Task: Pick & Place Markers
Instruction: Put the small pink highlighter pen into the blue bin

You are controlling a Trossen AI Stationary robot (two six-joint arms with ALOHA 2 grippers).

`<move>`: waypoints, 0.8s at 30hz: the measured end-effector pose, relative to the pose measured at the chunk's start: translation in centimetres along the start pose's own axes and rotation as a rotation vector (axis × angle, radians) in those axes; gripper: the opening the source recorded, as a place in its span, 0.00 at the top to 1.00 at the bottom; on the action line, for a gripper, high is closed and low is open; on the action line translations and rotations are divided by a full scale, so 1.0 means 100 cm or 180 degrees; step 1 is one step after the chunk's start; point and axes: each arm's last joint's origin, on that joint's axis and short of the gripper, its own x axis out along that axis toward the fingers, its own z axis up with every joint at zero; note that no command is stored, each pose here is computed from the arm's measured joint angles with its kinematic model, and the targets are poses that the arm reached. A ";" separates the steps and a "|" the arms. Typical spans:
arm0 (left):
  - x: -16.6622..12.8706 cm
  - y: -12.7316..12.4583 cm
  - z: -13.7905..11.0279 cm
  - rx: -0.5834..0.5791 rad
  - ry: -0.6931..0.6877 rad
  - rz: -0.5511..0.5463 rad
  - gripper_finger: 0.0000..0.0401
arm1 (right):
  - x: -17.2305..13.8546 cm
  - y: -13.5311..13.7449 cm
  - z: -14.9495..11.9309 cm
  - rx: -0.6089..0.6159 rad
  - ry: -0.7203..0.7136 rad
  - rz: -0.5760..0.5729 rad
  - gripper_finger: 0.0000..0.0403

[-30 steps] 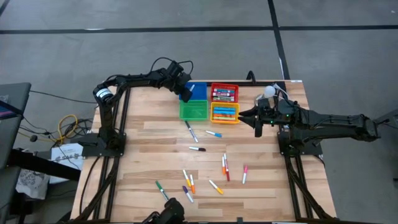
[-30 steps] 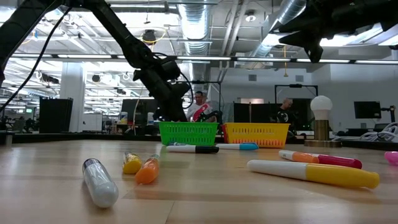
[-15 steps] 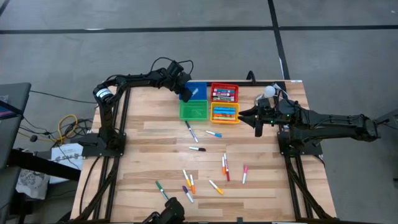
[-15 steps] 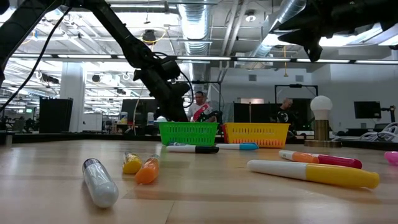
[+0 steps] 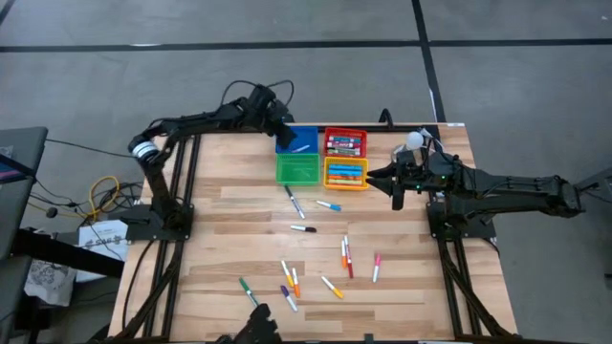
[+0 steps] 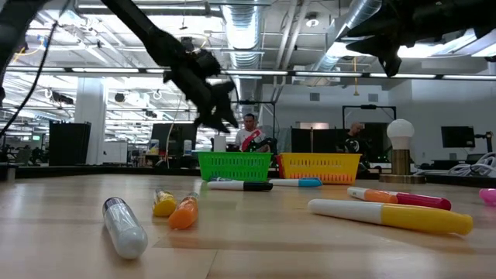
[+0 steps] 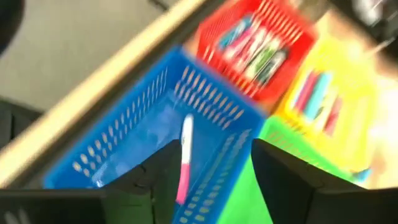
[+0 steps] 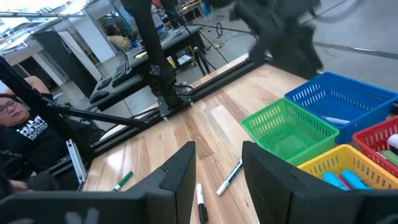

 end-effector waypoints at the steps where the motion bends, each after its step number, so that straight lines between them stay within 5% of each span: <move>1: -0.010 -0.005 0.005 0.0033 -0.0089 -0.0011 0.50 | 0.000 0.000 0.000 0.0001 0.0001 0.0002 0.70; 12: -0.119 -0.110 0.032 0.0735 -0.1017 -0.0546 0.49 | 0.000 0.000 0.000 0.0313 0.0007 0.0014 0.70; 20: -0.149 -0.193 -0.006 0.1213 -0.1069 -0.1147 0.53 | 0.000 0.001 0.000 0.0368 0.0027 0.0062 0.70; 24: -0.165 -0.216 -0.023 0.1157 -0.1091 -0.1470 0.54 | 0.001 0.004 0.002 0.0341 0.0047 0.0333 0.70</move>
